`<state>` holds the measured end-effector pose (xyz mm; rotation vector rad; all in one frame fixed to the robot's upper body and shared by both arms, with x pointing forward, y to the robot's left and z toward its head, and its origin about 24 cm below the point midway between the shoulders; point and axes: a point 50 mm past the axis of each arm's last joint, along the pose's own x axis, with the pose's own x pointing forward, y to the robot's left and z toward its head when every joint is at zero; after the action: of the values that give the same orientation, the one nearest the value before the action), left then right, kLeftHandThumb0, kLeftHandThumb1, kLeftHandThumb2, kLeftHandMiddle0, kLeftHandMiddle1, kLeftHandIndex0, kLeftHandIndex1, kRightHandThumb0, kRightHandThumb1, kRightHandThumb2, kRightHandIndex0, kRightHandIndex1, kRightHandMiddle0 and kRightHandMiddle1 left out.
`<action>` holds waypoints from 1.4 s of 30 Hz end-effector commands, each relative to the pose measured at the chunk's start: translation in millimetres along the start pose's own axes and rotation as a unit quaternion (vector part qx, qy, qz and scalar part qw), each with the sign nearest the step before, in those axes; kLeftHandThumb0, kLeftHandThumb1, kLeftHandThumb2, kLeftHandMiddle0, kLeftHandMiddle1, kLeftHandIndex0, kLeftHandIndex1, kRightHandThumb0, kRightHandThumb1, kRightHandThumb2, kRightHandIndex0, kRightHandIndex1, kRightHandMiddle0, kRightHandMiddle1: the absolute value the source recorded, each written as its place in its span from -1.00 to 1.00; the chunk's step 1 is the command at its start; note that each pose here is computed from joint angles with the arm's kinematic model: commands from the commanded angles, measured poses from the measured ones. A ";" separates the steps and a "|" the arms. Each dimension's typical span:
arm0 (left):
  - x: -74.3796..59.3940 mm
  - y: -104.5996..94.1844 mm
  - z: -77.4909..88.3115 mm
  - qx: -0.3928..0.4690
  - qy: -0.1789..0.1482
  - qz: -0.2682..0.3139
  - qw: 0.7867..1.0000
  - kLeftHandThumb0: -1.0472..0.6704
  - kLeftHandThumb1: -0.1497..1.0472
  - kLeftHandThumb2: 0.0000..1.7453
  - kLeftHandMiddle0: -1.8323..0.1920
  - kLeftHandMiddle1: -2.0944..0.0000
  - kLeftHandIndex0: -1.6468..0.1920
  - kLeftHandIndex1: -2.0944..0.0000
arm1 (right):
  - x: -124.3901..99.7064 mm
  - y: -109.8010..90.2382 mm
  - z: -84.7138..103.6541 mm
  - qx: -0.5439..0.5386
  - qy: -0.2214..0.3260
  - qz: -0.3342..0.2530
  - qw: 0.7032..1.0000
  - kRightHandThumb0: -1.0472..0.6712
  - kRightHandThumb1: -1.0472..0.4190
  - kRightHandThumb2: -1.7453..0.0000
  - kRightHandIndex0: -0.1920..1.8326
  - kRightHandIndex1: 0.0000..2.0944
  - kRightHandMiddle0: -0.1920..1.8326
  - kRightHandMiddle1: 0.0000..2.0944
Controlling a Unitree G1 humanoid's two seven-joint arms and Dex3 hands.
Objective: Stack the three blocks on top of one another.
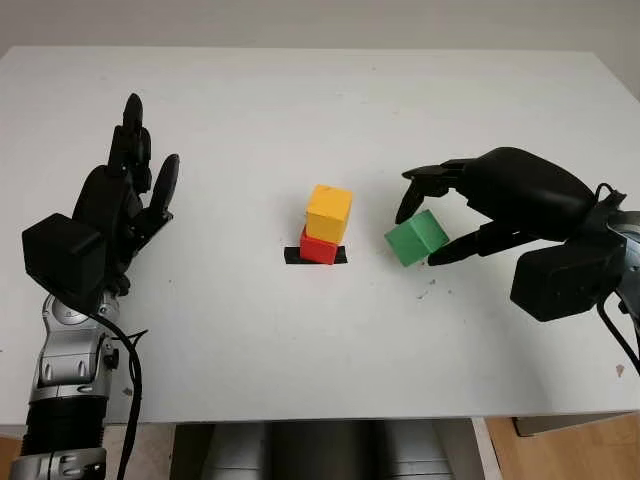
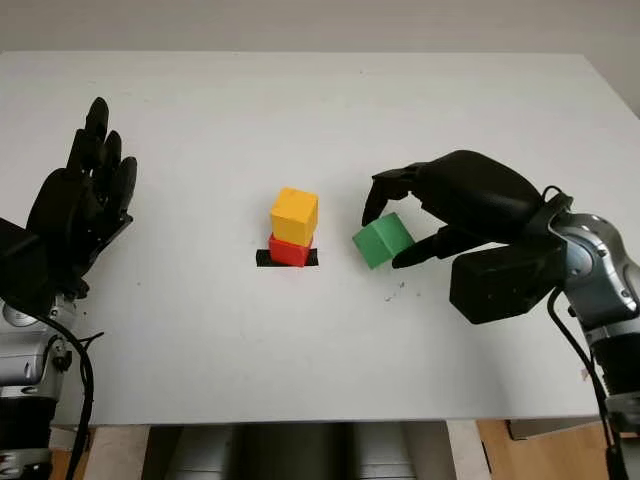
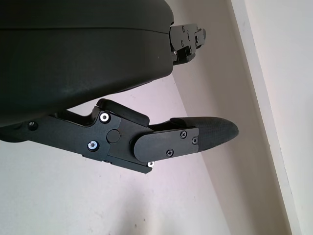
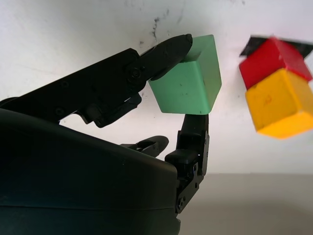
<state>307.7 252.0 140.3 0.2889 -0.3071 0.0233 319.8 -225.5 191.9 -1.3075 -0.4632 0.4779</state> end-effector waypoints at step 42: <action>-7.4 3.4 -1.9 0.008 0.007 0.012 1.000 -0.53 1.00 -0.39 1.00 0.97 1.00 0.96 | 59.1 40.3 56.8 0.713 0.022 -0.104 0.693 -0.24 -1.00 0.82 -0.64 -0.99 -0.80 0.84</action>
<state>303.8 254.7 136.5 0.2940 -0.2929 0.0480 332.8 -138.9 168.1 0.2595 -0.0681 0.4273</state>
